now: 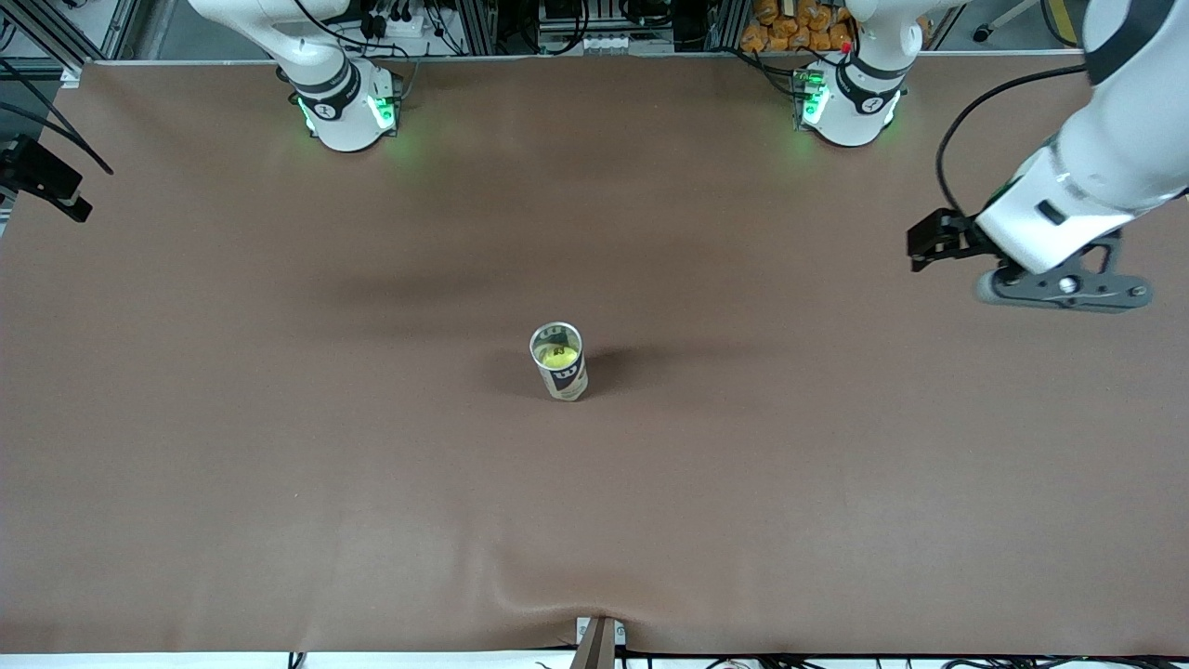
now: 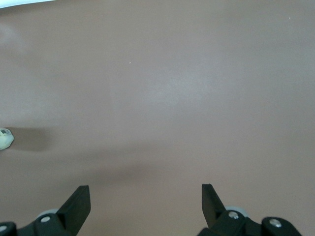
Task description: Insert tennis ball vertically with right arm
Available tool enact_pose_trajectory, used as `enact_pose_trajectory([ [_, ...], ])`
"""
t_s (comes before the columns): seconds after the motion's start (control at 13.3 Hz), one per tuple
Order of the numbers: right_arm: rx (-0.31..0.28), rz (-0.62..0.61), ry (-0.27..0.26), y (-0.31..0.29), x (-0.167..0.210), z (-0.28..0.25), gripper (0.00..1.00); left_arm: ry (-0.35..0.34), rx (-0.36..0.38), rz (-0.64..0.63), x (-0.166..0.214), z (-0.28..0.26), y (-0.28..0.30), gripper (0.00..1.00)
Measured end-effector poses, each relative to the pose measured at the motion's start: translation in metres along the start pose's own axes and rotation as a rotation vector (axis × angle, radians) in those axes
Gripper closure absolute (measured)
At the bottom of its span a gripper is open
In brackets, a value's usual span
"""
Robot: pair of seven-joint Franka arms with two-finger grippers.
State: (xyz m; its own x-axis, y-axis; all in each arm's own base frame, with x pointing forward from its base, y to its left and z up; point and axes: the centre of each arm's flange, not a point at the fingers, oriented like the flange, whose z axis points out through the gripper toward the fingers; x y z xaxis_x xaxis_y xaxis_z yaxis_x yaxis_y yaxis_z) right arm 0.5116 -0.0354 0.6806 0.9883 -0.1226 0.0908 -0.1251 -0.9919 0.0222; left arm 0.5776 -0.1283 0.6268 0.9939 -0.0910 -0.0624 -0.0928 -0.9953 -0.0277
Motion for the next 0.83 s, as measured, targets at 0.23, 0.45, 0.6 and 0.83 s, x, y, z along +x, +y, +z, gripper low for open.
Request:
enact_pose_trajectory([
  [0.23,-0.001,0.001,-0.002,0.000,0.000,0.001,0.00,0.027,0.018,-0.051,-0.008,-0.016,-0.024,0.00],
  [0.45,-0.007,-0.003,-0.001,-0.008,0.000,0.001,0.00,0.044,0.010,-0.104,-0.019,-0.029,-0.039,0.00],
  [0.6,-0.006,-0.017,0.001,-0.019,-0.001,0.001,0.00,0.037,0.005,-0.123,-0.030,-0.030,-0.046,0.00],
  [0.83,-0.002,0.002,0.000,-0.009,0.000,0.002,0.00,0.040,0.016,-0.128,-0.053,-0.023,-0.045,0.00],
])
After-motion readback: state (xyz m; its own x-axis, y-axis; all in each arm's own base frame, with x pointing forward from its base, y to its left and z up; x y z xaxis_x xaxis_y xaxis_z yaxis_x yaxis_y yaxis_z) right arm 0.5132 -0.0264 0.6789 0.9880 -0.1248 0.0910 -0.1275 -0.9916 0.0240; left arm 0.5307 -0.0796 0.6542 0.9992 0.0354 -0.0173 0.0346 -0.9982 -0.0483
